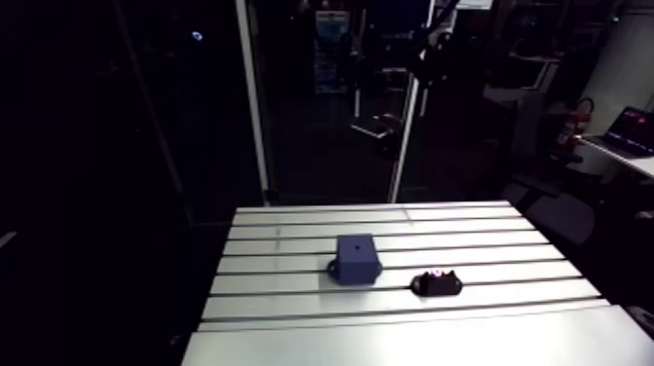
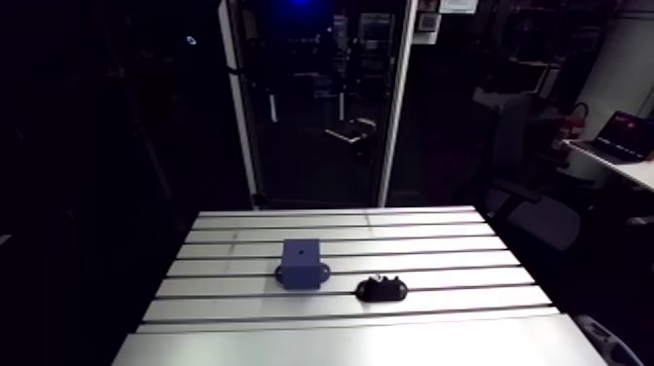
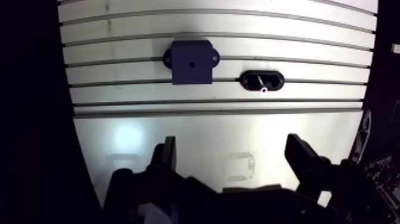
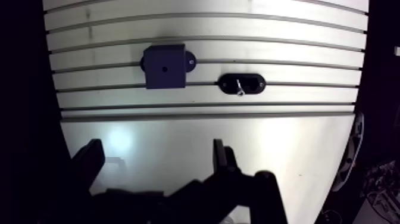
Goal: Pick up the M10 bolt and insert it into the hole until fully seated.
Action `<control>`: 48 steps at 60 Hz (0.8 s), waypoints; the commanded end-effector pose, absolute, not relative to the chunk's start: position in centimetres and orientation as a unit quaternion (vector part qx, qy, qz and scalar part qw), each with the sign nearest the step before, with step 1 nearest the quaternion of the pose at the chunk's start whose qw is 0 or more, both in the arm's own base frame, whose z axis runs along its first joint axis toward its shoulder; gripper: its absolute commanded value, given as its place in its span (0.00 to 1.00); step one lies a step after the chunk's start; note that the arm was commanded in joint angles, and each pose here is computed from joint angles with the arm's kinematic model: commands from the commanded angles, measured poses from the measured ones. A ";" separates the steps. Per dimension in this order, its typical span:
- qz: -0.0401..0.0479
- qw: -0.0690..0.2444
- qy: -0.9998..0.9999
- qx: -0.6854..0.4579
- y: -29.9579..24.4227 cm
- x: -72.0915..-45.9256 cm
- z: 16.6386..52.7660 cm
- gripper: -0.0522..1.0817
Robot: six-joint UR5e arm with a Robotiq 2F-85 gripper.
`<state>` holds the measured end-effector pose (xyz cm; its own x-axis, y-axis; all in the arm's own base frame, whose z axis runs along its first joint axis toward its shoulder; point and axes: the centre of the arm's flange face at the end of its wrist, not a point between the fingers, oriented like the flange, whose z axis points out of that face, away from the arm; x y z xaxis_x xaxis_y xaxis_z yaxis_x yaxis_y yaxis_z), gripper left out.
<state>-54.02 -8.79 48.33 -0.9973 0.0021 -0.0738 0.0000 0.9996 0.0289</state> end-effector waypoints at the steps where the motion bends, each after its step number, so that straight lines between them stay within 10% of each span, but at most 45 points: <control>1: 0.009 0.025 1.000 -0.002 -7.1 -55.3 47.9 0.05; 48: 0.011 0.025 1.000 -0.004 -7.0 -55.2 47.1 0.05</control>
<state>-55.25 -7.14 47.64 -0.9986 -0.0058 -0.0526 -0.0070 0.9997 0.0214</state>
